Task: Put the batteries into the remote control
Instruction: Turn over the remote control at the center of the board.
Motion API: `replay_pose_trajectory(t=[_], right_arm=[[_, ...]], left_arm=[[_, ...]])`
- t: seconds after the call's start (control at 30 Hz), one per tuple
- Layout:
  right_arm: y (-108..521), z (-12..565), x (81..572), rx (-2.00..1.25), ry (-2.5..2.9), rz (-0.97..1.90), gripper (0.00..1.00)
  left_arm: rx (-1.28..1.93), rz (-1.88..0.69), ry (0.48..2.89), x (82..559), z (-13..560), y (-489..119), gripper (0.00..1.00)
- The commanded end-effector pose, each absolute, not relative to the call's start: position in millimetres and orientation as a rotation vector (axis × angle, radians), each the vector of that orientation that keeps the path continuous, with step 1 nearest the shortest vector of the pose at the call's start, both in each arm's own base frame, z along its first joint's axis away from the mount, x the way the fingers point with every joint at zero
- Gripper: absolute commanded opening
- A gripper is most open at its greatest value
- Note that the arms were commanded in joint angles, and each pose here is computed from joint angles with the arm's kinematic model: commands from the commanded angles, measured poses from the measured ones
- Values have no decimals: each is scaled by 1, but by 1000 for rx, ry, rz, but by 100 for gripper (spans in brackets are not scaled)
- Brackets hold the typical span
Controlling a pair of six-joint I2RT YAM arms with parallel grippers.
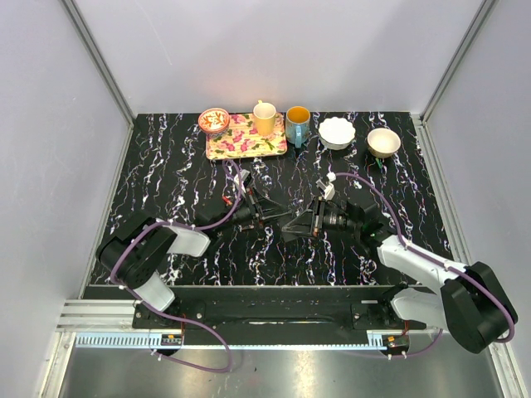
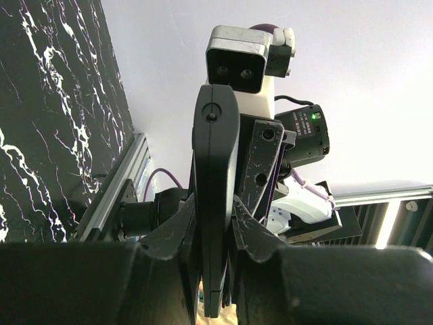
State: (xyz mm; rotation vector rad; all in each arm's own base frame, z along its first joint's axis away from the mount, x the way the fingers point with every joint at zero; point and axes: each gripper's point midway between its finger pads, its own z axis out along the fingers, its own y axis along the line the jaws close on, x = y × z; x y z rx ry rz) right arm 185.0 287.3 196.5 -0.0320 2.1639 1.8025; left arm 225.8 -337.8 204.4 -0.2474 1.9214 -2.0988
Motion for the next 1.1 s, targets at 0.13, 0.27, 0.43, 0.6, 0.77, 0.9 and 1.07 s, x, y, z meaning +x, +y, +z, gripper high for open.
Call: replay_pose_trajectory(t=[0.13, 0.27, 0.43, 0.6, 0.77, 0.9, 1.07], right_arm=[[289, 209, 202, -17, 2096, 1792, 0], [287, 218, 211, -18, 2073, 1797, 0], [282, 226, 221, -11, 2055, 1798, 0], [276, 235, 234, 15, 2025, 1785, 0], [268, 241, 246, 84, 1994, 1765, 0], [260, 246, 258, 164, 1950, 1727, 0], [247, 252, 273, 286, 1893, 1694, 0]], left_arm=[[234, -2319, 1493, 151, 293, -348, 0], [330, -2351, 1497, 127, 293, -351, 0], [416, -2366, 1481, 106, 296, -347, 0], [447, -2340, 1495, 99, 295, -345, 0], [433, -2324, 1521, 99, 288, -345, 0], [418, -2320, 1538, 100, 283, -345, 0], [418, -2318, 1548, 98, 280, -345, 0]])
